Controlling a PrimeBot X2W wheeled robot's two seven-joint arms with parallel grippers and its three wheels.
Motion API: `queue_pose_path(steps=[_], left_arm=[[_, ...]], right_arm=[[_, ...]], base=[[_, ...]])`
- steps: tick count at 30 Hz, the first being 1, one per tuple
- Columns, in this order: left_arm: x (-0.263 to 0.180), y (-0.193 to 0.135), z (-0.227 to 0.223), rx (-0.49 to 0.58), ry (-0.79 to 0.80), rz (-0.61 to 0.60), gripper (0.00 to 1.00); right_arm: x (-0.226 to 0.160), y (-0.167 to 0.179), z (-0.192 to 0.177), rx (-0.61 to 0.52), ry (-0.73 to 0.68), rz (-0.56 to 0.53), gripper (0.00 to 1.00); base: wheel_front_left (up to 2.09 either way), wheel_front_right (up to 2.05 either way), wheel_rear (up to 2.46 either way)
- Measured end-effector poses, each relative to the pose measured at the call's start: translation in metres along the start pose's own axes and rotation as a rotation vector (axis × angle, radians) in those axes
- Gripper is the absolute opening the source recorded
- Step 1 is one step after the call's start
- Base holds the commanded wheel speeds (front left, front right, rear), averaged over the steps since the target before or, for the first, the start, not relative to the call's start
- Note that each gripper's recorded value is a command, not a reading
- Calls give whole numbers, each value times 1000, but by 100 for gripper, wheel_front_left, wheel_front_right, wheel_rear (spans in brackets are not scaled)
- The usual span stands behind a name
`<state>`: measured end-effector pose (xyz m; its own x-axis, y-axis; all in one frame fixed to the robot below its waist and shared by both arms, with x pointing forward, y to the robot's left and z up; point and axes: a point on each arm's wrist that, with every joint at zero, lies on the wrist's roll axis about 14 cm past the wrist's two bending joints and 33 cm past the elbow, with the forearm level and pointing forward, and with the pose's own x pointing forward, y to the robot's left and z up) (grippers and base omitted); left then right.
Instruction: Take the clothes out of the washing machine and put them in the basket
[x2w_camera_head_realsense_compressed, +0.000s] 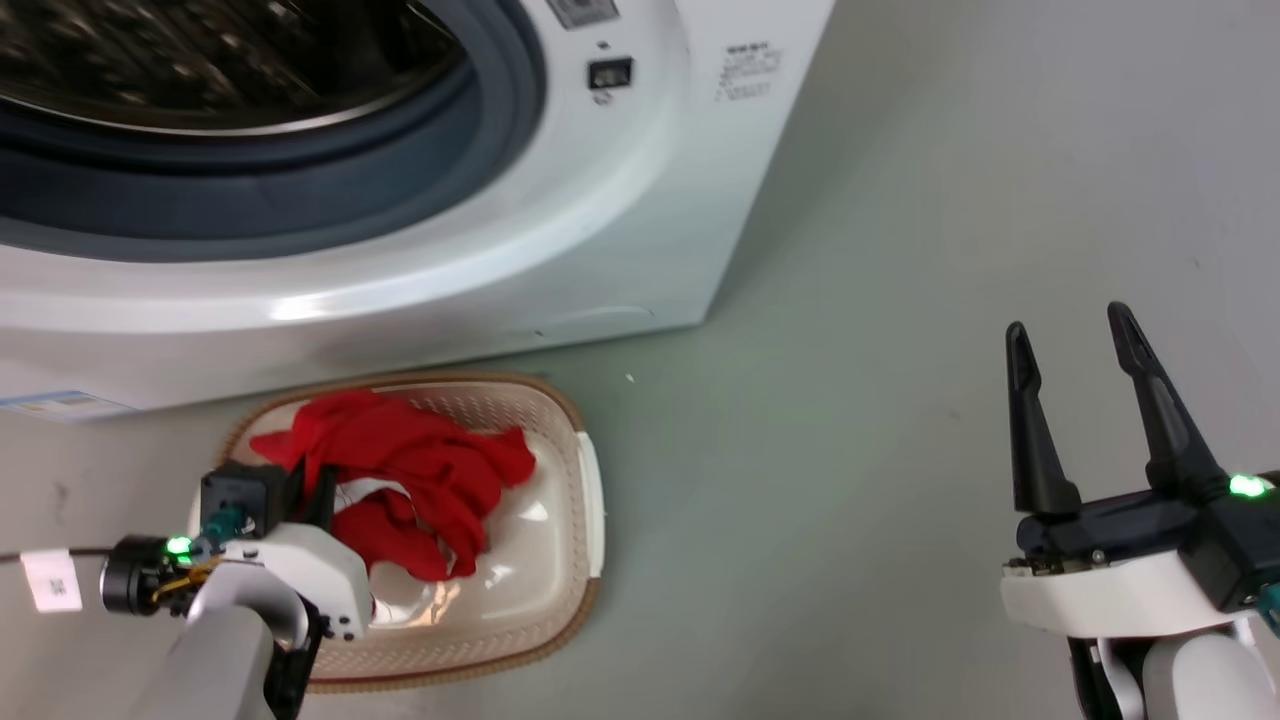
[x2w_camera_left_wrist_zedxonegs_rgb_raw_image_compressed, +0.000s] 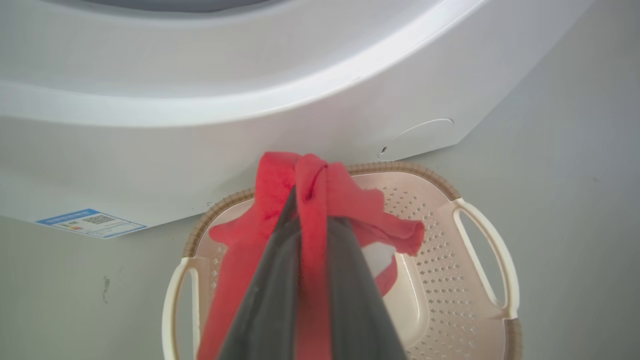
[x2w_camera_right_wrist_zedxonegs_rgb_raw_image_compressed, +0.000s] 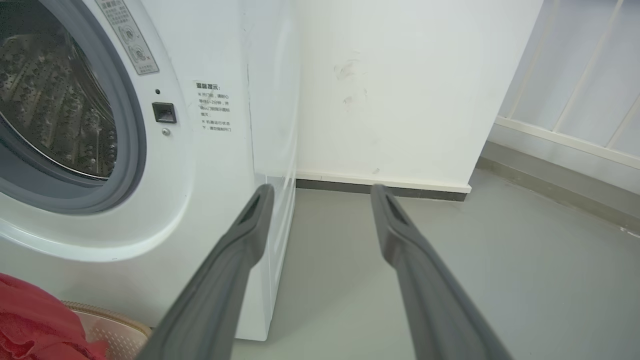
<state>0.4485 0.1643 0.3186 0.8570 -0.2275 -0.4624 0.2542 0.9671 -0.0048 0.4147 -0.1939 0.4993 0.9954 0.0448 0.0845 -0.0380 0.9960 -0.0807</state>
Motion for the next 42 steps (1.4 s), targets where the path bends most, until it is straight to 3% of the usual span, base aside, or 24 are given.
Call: queue_pose_path(steps=[12,22,30,31,32,33,42], left_arm=[[62,-13,-65,29,192,-77,0],[76,-18,-128,79,368,-125,0],[81,-21,-144,40,423,-119,0],[80,-21,-143,38,425,-117,29],[80,-21,-141,35,420,-115,93],[81,-21,-138,34,412,-111,100],[68,-13,-94,11,291,-61,100]], right_arm=[[10,-16,-51,-19,126,-40,100],[19,-18,-82,-16,188,-44,100],[23,-13,-91,-15,203,-27,100],[23,-13,-90,-16,200,-28,100],[24,-14,-89,-16,197,-29,100],[24,-14,-89,-16,196,-28,100],[23,-13,-69,-24,153,-23,100]], base=[[0,0,0],[0,0,0],[0,0,0],[0,0,0],[0,0,0],[0,0,0],[0,0,0]])
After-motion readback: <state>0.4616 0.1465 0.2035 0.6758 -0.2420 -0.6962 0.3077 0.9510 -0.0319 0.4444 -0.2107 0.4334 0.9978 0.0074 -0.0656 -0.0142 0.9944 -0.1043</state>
